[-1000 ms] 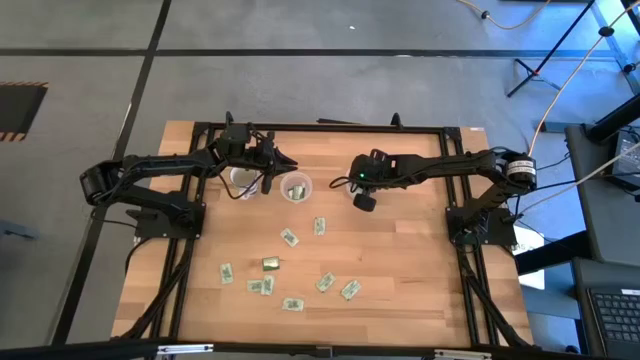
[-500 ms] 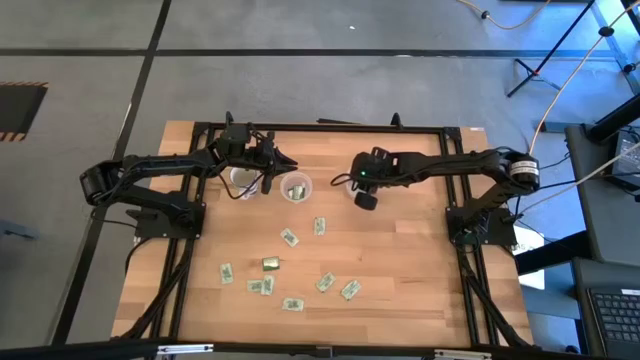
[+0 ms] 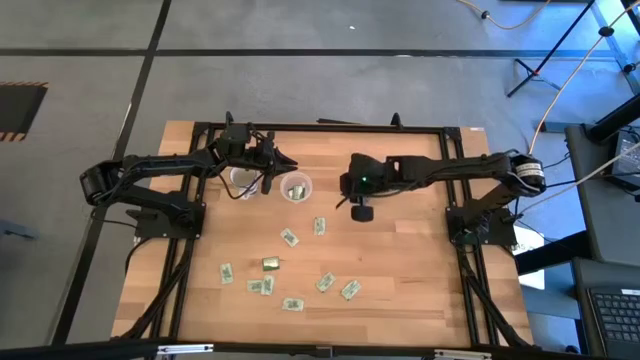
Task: Pick and place items into bin
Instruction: Put the white stevia packet into the right transparent bin
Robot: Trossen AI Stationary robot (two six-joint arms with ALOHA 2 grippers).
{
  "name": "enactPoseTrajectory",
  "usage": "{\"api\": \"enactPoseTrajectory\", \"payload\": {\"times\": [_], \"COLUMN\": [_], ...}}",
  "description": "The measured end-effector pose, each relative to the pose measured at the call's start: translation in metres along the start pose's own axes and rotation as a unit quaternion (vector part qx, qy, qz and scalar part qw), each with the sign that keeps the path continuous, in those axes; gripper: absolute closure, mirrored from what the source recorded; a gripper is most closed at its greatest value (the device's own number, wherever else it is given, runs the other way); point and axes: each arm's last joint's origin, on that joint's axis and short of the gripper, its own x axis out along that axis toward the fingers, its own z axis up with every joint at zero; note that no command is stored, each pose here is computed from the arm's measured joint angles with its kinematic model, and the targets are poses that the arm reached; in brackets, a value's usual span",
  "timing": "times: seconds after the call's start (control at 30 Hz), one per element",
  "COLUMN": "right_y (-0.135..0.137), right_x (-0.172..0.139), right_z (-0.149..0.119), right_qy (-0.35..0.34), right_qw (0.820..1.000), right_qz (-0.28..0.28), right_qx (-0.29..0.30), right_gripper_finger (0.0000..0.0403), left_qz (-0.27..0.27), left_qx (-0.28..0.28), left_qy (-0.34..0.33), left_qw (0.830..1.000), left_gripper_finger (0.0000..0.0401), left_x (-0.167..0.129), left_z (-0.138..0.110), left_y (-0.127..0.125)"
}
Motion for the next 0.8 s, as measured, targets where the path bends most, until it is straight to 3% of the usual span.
{"api": "enactPoseTrajectory", "payload": {"times": [0.1, 0.3, 0.6, 0.8], "right_y": [0.013, 0.054, 0.106, 0.125], "right_x": [-0.001, -0.004, -0.018, -0.024], "right_z": [0.000, 0.004, 0.006, 0.004], "right_qy": [0.006, -0.007, -0.012, -0.011], "right_qw": [1.000, 0.991, 0.981, 0.978], "right_qz": [0.022, 0.123, 0.173, 0.191], "right_qx": [-0.009, -0.056, -0.080, -0.085], "right_gripper_finger": [0.0290, 0.0290, 0.0290, 0.0290], "left_qz": [-0.008, -0.025, -0.038, -0.041], "left_qx": [0.002, 0.019, 0.026, 0.033], "left_qy": [0.000, 0.000, 0.000, -0.010], "left_qw": [1.000, 1.000, 0.999, 0.999], "left_gripper_finger": [0.0340, 0.0340, 0.0340, 0.0340], "left_x": [0.002, 0.005, 0.007, 0.008], "left_z": [0.000, 0.001, 0.001, 0.004], "left_y": [-0.003, -0.011, -0.017, -0.019]}}
